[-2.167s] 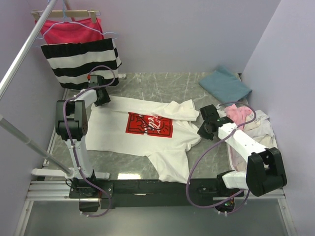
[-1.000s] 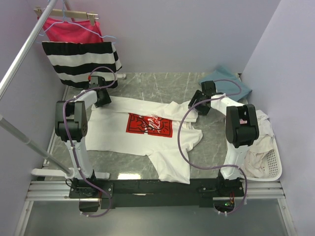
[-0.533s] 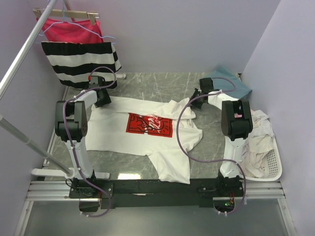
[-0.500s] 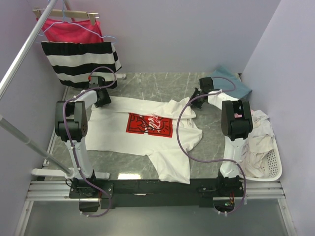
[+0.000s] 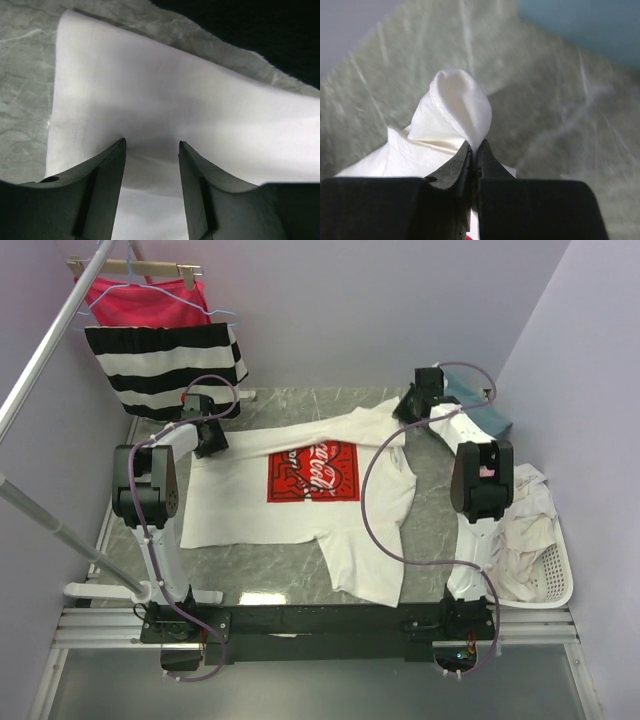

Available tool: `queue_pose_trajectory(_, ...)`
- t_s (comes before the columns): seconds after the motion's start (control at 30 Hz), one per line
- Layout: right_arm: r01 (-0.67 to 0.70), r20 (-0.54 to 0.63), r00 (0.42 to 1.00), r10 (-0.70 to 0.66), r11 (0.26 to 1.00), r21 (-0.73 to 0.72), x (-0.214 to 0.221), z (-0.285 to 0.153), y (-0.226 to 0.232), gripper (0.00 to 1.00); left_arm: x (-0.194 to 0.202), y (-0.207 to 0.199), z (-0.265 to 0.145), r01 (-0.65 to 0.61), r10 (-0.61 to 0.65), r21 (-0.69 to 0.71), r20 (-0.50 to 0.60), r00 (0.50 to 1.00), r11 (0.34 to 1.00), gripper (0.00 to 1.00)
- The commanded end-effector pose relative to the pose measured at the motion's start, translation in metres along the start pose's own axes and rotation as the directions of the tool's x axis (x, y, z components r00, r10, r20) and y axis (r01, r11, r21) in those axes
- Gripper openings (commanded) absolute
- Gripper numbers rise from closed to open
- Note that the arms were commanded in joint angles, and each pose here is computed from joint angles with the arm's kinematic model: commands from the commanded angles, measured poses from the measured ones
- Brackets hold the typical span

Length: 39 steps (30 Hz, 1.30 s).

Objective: Fold and stack the t-shirts
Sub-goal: Fold the flattened tshirt in 1/3 of the way

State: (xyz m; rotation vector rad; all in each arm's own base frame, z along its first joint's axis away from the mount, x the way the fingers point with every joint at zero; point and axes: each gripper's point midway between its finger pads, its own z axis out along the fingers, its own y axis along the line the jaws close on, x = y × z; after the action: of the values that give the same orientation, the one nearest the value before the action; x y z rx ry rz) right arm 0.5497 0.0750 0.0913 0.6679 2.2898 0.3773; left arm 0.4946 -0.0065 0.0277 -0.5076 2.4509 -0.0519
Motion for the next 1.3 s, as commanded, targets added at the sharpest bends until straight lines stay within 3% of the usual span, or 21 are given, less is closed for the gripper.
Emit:
queue_pose_trajectory(0.0, 0.007, 0.142, 0.990, -0.007, 1.000, 0.003, -0.060, 0.019, 0.007, 0.00, 0.034, 0.010, 0.012, 0.008, -0.010, -0.024, -0.104, 0.994, 1.000, 0.53)
queue_pose_trajectory(0.07, 0.014, 0.133, 0.991, -0.018, 1.000, 0.028, -0.061, 0.028, 0.005, 0.01, 0.033, 0.008, 0.011, 0.017, -0.019, -0.014, -0.096, 0.995, 1.000, 0.54)
queue_pose_trajectory(0.13, 0.024, 0.126, 0.992, -0.027, 0.999, 0.023, -0.066, 0.039, 0.006, 0.16, 0.030, 0.004, 0.009, 0.027, -0.026, 0.007, -0.078, 0.997, 1.000, 0.54)
queue_pose_trajectory(0.2, 0.035, 0.130, 0.991, -0.039, 0.999, 0.028, -0.070, 0.039, 0.009, 0.39, 0.030, 0.004, 0.006, 0.033, -0.032, 0.008, -0.068, 0.997, 0.999, 0.56)
queue_pose_trajectory(0.37, 0.055, 0.216, 0.974, -0.063, 0.998, 0.043, -0.090, 0.005, 0.011, 0.58, 0.010, 0.013, -0.013, 0.054, -0.053, -0.037, 0.043, 0.998, 0.998, 0.58)
queue_pose_trajectory(0.5, 0.082, 0.196, 0.978, -0.072, 0.996, -0.043, -0.075, -0.027, 0.021, 0.58, -0.001, 0.006, -0.030, 0.069, -0.069, -0.002, 0.105, 0.992, 0.998, 0.60)
queue_pose_trajectory(0.7, 0.098, 0.017, 0.995, -0.097, 0.982, -0.163, -0.041, -0.004, 0.038, 0.58, -0.003, -0.016, -0.035, 0.047, -0.053, 0.071, 0.074, 0.996, 0.996, 0.61)
queue_pose_trajectory(1.27, 0.056, -0.096, 0.993, -0.061, 0.997, -0.049, -0.020, 0.057, 0.005, 0.56, -0.015, -0.026, -0.062, 0.036, -0.048, 0.103, 0.117, 0.992, 0.994, 0.73)
